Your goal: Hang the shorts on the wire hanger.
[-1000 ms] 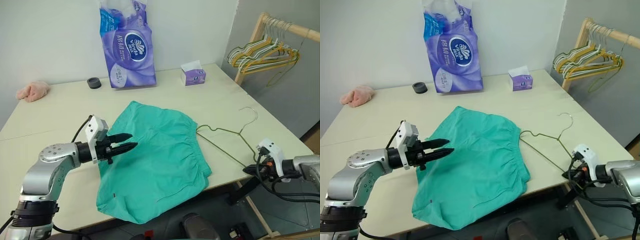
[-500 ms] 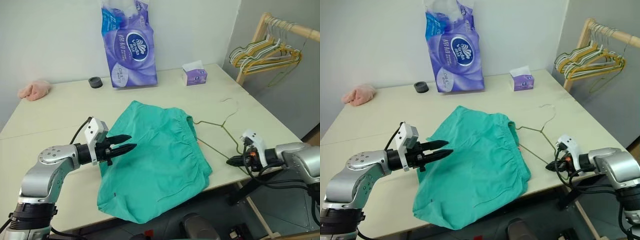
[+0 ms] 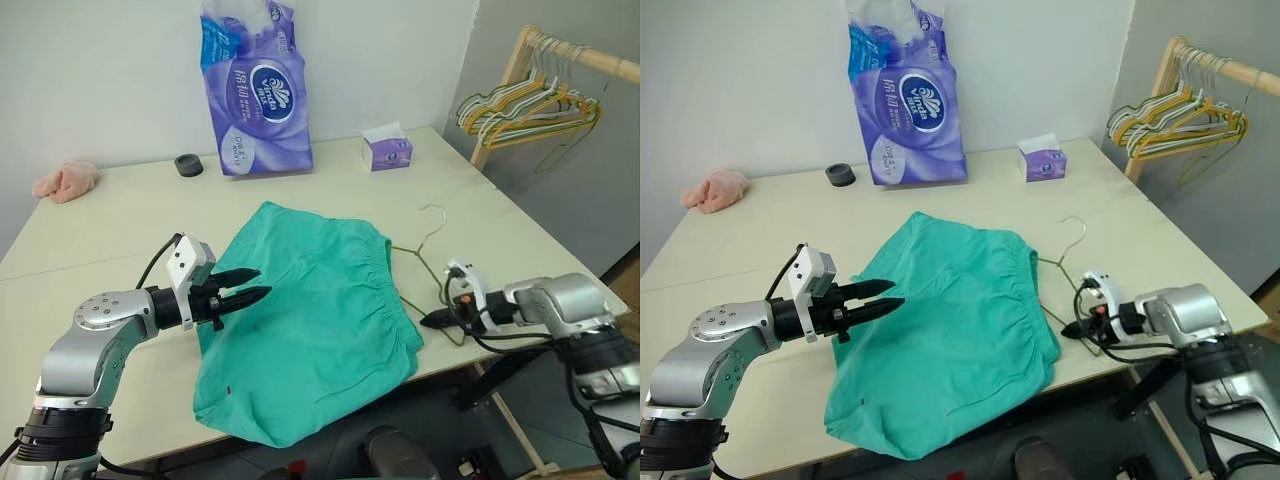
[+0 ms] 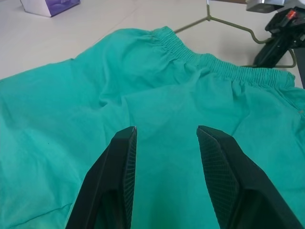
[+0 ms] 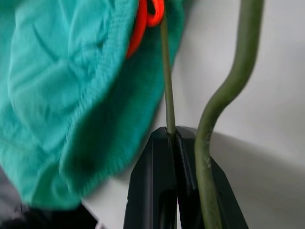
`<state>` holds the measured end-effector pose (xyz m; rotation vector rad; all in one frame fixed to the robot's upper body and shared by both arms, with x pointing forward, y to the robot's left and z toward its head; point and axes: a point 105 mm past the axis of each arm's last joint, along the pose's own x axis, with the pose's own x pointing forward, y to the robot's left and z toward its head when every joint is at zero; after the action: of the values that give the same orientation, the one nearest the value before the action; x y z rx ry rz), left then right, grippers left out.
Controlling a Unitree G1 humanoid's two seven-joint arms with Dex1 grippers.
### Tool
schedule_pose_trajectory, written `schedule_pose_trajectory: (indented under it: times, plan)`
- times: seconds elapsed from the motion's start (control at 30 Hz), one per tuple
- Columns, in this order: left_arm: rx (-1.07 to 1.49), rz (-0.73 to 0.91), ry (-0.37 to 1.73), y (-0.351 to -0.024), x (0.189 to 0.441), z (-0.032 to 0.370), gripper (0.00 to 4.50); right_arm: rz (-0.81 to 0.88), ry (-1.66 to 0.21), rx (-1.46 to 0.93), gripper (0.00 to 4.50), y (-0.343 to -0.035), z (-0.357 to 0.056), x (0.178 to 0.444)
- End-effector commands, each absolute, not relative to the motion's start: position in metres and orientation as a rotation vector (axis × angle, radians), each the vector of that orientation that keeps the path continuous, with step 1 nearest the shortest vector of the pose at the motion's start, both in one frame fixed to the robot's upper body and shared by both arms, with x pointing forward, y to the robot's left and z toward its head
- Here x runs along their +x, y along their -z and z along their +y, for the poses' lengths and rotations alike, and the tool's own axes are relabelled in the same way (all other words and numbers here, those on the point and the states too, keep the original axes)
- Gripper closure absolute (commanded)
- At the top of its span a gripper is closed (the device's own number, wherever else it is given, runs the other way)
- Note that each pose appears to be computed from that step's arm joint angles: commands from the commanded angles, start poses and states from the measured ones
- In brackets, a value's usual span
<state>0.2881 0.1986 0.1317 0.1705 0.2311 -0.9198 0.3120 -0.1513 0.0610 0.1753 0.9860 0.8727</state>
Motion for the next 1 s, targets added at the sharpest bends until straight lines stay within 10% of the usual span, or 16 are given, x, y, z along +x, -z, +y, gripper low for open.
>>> schedule_pose_trajectory:
  times: [0.03,0.37,0.67,1.0]
  plan:
    - [0.210,0.178,0.912,-0.144,0.289,0.196,2.39,0.898,-0.854,0.215,4.50,-0.084,-0.145,0.328]
    - [0.167,0.152,0.802,-0.150,0.301,0.208,2.39,0.652,-0.925,0.041,4.50,-0.135,-0.126,0.339]
    - [0.210,-0.024,0.789,-0.208,0.328,0.206,0.02,0.535,-1.019,-0.236,4.50,-0.145,-0.103,0.327]
    - [0.517,-0.014,1.063,-0.226,0.328,0.175,0.02,0.402,-1.097,-0.623,4.50,-0.141,-0.094,0.322]
